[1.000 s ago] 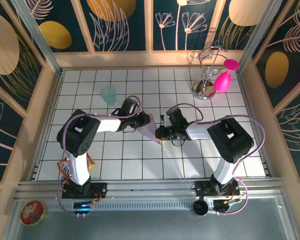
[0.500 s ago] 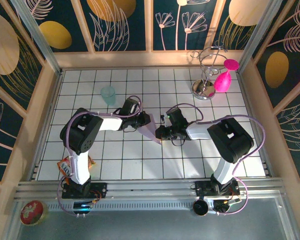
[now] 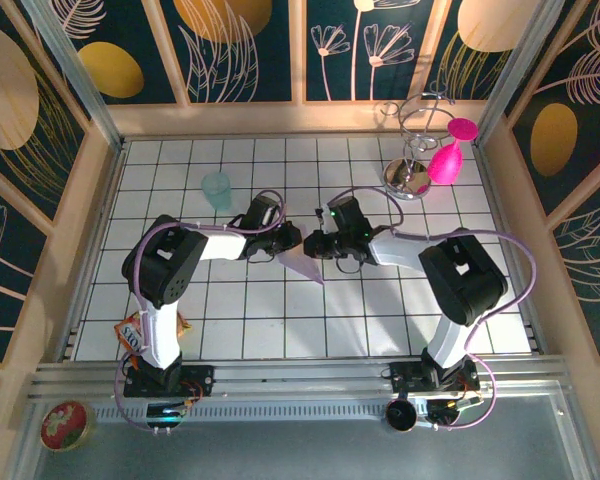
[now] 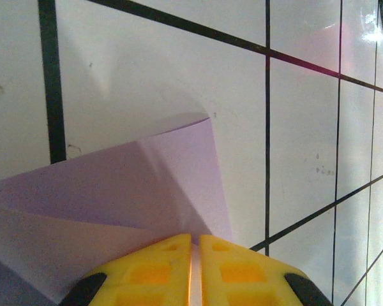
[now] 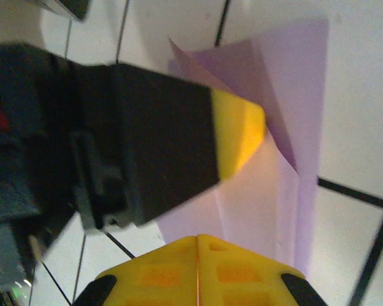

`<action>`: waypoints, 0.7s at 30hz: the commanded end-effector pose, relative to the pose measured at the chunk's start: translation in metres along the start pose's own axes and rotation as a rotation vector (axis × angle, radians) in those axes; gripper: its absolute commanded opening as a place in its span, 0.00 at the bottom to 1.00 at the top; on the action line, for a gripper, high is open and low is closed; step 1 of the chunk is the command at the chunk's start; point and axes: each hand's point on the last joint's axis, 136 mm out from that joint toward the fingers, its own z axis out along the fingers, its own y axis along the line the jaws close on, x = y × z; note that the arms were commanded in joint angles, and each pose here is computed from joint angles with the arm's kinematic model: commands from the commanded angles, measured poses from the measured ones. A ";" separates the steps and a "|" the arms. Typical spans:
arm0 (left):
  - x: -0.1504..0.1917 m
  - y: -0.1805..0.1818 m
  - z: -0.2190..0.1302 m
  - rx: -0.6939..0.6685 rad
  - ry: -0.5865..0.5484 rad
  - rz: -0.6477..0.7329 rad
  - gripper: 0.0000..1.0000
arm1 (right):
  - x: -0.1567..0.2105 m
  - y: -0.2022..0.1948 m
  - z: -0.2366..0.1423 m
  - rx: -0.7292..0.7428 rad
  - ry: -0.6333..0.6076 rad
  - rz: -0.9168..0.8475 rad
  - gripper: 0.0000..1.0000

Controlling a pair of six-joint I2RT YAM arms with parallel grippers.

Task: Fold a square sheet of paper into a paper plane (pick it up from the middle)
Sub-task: Fourth fold the wing at the center of the table.

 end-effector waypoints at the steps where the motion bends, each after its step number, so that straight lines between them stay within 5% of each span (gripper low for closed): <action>1: 0.010 0.030 0.008 -0.104 0.032 -0.035 0.12 | 0.005 -0.003 0.014 0.007 0.034 0.004 0.06; 21: 0.025 0.067 0.007 -0.246 0.058 -0.077 0.10 | 0.079 -0.045 0.010 0.095 0.206 0.053 0.03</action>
